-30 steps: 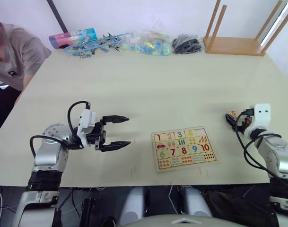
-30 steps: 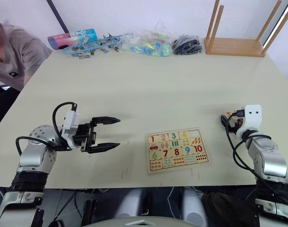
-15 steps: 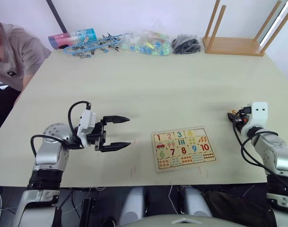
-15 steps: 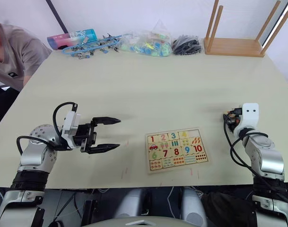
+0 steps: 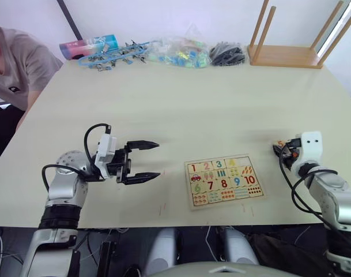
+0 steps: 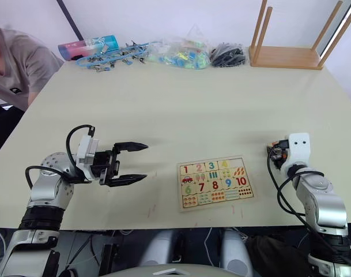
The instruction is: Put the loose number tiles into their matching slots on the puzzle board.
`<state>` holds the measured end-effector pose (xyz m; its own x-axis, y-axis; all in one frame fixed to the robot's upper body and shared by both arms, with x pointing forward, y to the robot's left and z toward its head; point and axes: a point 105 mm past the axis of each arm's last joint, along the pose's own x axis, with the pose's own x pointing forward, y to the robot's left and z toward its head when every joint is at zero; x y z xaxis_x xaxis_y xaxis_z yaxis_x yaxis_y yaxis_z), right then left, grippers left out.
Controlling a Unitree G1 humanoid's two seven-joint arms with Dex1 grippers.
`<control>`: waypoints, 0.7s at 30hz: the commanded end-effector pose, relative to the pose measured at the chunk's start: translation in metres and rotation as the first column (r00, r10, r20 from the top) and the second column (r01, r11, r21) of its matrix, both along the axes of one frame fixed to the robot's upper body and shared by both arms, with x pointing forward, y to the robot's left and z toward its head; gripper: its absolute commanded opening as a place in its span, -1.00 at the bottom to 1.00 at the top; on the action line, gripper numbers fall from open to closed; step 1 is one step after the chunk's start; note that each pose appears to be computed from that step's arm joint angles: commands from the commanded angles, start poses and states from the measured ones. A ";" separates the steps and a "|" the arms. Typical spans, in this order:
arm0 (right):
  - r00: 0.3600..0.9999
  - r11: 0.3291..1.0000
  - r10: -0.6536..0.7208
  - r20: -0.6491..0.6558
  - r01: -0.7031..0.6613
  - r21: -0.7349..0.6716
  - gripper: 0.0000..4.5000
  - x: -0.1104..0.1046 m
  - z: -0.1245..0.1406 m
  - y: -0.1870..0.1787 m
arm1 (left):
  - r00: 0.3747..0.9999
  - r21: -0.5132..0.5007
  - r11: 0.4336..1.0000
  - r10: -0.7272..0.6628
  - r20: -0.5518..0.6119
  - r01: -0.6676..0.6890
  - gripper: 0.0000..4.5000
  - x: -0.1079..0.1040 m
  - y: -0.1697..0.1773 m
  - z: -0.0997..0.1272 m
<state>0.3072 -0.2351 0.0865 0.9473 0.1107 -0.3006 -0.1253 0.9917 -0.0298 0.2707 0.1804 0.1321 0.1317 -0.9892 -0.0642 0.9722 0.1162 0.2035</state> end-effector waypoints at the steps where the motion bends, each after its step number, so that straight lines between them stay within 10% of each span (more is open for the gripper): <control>1: 0.999 1.000 0.014 0.034 -0.015 0.007 -0.33 -0.015 0.012 0.009 | 0.998 0.009 0.999 -0.047 0.038 0.046 1.00 -0.007 0.000 0.010; 18: 0.996 0.992 -0.076 -0.038 0.079 0.094 -0.33 -0.070 -0.013 0.037 | 0.997 0.035 0.998 -0.063 0.043 0.061 1.00 -0.007 0.002 0.008; 21: 0.995 0.993 -0.093 -0.031 0.095 0.069 0.33 -0.070 -0.015 0.029 | 0.997 0.038 0.997 -0.063 0.041 0.062 1.00 -0.007 0.002 0.008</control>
<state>0.2386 -0.1966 0.0693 0.9396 0.0813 -0.3326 -0.0602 0.9955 0.0733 0.2667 0.1818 0.1338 0.1089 -0.9896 -0.0944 0.9712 0.0856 0.2224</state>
